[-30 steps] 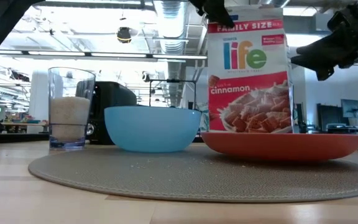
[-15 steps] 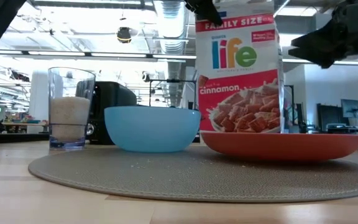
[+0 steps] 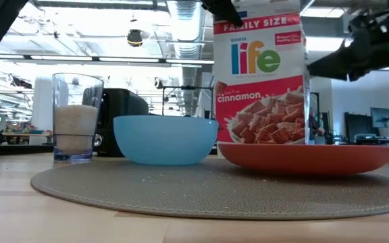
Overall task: Arrange a breakfast setting
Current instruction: Pour the cereal into the blue bowl
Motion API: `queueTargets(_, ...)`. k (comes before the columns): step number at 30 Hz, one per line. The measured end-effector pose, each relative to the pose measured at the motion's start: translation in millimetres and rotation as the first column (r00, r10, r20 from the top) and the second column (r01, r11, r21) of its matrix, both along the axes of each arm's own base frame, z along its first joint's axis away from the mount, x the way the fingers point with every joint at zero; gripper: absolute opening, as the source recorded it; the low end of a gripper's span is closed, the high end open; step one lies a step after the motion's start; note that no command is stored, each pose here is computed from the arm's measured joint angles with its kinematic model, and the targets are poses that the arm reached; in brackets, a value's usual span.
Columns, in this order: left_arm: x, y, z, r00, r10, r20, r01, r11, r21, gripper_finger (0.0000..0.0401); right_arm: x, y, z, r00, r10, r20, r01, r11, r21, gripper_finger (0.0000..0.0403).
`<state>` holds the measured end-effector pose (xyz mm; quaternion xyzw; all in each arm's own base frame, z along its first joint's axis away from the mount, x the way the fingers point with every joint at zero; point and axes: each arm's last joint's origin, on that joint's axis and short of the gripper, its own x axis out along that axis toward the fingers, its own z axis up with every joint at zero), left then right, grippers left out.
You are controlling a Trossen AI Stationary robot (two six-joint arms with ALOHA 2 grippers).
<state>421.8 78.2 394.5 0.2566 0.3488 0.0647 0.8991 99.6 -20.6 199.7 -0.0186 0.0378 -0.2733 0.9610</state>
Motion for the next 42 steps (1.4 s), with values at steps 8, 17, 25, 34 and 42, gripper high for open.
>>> queueTargets(8, 0.2, -0.9, -0.2, 1.0, -0.01, -0.001, 0.01, 1.0, -0.005, 0.0, 13.7, -11.9, -0.6, 1.0, 0.013, -0.015, -0.013, 1.0, 0.004, 0.0271)
queueTargets(17, 0.6, -1.2, -0.7, 1.0, -0.026, 0.0, 0.026, 1.0, -0.012, 0.0, 24.9, -26.4, -6.6, 0.998, 0.032, -0.053, -0.03, 0.999, 0.036, 0.0271)
queueTargets(25, 1.8, -1.4, -0.5, 0.999, -0.037, 0.012, 0.037, 0.999, -0.018, 0.0, 33.3, -35.6, -14.4, 0.992, 0.053, -0.115, -0.049, 0.998, 0.037, 0.0218)
queueTargets(34, 2.5, -1.1, -0.2, 0.999, 0.007, 0.033, -0.005, 0.999, -0.049, 0.0001, 36.0, -34.4, -14.8, 0.986, 0.087, -0.144, -0.09, 0.996, -0.015, 0.0024)
queueTargets(42, -4.0, -7.0, 10.5, 0.992, 0.114, 0.063, -0.114, 0.993, -0.009, 0.008, 35.0, -34.4, -12.9, 0.989, 0.068, -0.128, -0.071, 0.997, -0.021, 0.0031)
